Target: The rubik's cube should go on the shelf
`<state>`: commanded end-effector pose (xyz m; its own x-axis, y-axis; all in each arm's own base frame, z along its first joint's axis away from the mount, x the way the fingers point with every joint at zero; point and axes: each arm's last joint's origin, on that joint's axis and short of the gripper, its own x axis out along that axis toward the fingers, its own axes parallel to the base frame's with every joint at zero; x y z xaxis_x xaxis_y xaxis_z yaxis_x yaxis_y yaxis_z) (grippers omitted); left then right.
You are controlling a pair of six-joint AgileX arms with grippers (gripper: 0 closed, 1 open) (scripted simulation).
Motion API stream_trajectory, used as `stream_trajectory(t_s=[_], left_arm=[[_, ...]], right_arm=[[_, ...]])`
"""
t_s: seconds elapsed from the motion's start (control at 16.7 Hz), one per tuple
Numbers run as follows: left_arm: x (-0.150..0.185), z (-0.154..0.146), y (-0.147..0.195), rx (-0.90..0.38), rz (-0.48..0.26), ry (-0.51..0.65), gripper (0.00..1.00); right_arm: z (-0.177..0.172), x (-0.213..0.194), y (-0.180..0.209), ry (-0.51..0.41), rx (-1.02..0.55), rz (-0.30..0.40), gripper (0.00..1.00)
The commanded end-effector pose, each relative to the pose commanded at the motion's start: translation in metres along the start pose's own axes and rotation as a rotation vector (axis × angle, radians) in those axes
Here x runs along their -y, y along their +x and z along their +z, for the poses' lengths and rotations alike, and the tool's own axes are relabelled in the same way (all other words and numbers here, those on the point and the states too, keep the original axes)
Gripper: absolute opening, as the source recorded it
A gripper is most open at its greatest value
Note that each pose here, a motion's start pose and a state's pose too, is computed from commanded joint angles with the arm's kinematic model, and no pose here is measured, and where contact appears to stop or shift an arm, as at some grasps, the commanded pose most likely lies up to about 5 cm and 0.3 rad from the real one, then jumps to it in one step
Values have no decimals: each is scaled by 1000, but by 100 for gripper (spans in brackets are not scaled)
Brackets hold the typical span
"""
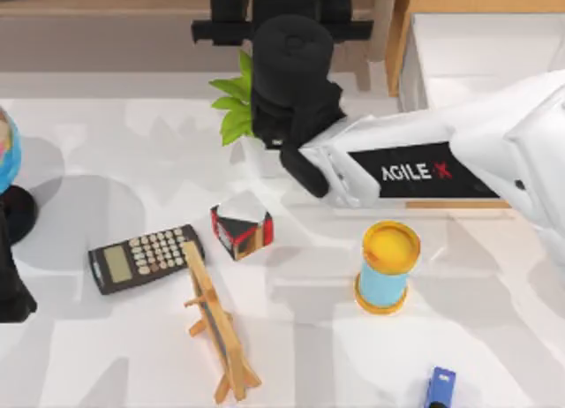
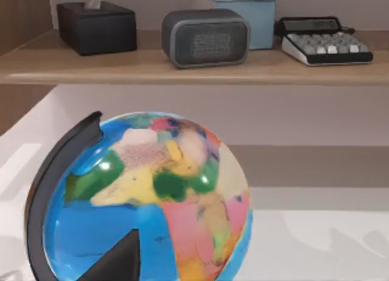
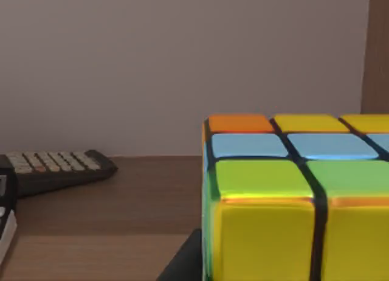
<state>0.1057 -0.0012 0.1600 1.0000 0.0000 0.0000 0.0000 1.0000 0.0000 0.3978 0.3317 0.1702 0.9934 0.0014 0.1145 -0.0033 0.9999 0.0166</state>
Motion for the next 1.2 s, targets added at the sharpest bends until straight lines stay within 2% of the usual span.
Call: stream_trajectory(t_s=[0.42,0.72,1.2], left_arm=[[0,0,0,0,0,0,100],[0,0,0,0,0,0,100],[0,0,0,0,0,0,100]], right_arm=[[-9,4,56,-16,-10,-4,0],[-10,8,63,-19,-11,-13,0],[-10,8,63,-19,-11,-13,60]])
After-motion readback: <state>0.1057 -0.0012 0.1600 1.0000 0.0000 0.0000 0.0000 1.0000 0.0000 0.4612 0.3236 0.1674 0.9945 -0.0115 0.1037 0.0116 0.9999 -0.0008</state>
